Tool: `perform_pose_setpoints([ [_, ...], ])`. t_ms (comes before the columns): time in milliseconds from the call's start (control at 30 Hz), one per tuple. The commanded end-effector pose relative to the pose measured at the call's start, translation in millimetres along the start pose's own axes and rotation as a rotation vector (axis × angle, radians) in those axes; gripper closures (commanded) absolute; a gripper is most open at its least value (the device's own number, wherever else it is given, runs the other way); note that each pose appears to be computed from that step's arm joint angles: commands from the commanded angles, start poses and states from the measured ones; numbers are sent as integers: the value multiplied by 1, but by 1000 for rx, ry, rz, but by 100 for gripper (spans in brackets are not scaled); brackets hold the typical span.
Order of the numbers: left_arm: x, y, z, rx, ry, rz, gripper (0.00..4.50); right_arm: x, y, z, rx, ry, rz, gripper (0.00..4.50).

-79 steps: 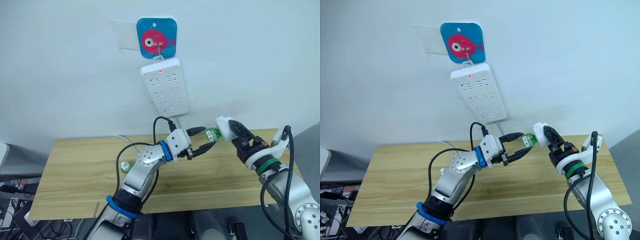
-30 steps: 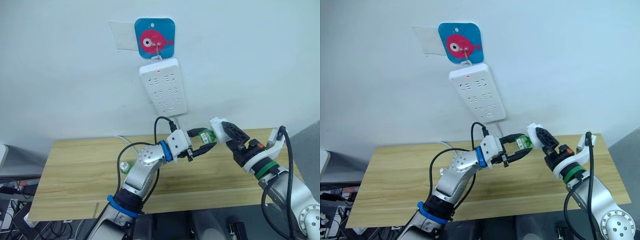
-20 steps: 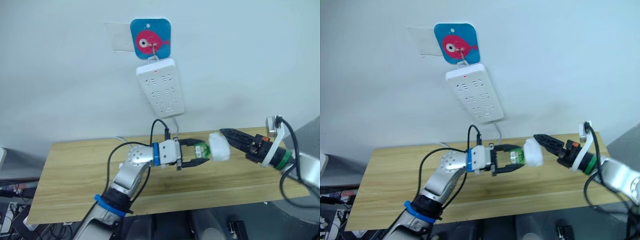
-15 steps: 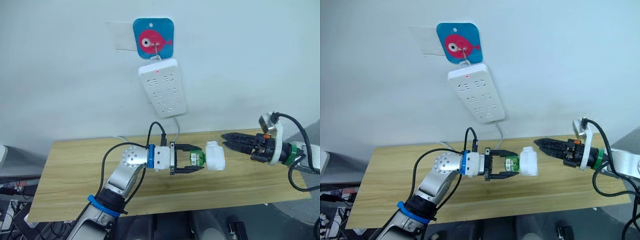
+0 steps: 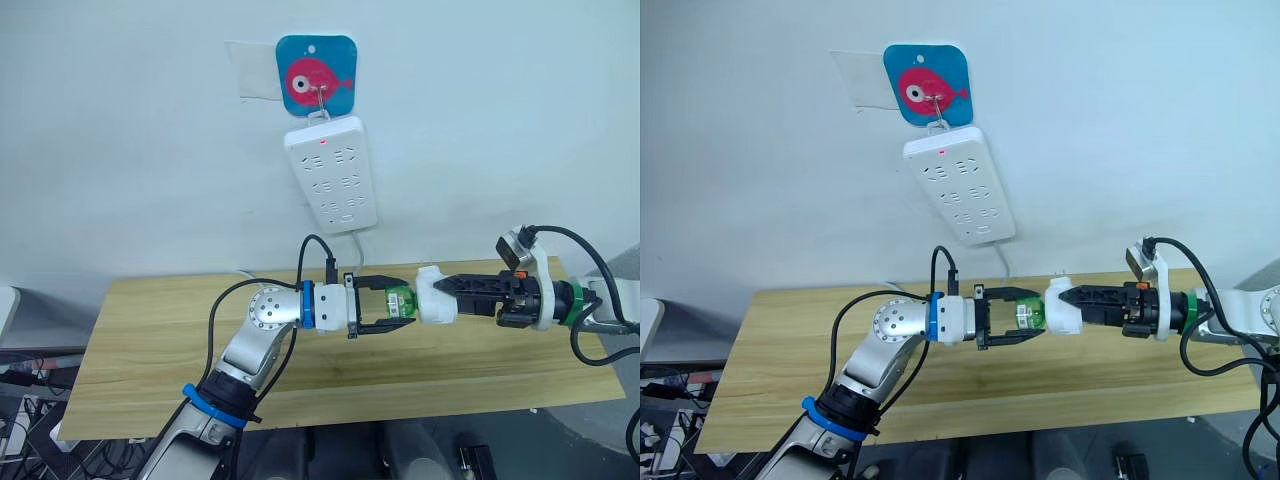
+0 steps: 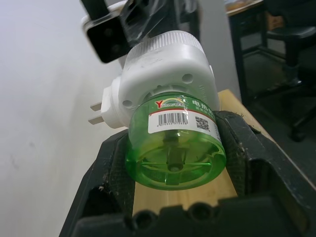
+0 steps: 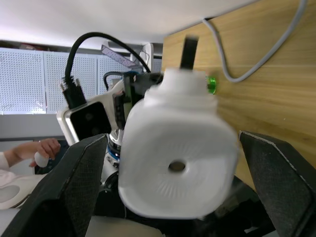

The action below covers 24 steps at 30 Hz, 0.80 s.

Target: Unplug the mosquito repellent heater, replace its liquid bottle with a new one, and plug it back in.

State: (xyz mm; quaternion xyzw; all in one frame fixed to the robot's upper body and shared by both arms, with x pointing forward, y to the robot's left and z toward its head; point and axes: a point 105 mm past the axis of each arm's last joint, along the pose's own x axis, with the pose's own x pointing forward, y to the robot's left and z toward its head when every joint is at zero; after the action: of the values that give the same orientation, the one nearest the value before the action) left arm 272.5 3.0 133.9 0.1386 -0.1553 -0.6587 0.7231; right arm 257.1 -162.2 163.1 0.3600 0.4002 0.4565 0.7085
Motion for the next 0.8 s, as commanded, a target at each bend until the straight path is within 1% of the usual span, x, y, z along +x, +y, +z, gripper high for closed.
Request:
perform_pose_setpoints([
  [33,5,3,13,51,-40,10,218,-1,12,3,-32,-4,43,7],
  [333,8,1,15,63,-50,-4,218,2,14,0,-32,16,63,7],
  [433,9,1,15,63,-51,-3,218,1,15,0,-27,22,74,66],
  [533,10,-1,15,60,-55,-4,218,1,15,-1,-24,22,76,150],
  [733,13,-5,16,42,-63,-16,218,2,15,-1,-22,25,89,150],
  [800,12,-6,19,-33,-78,-20,218,2,17,-3,-39,35,78,150],
])
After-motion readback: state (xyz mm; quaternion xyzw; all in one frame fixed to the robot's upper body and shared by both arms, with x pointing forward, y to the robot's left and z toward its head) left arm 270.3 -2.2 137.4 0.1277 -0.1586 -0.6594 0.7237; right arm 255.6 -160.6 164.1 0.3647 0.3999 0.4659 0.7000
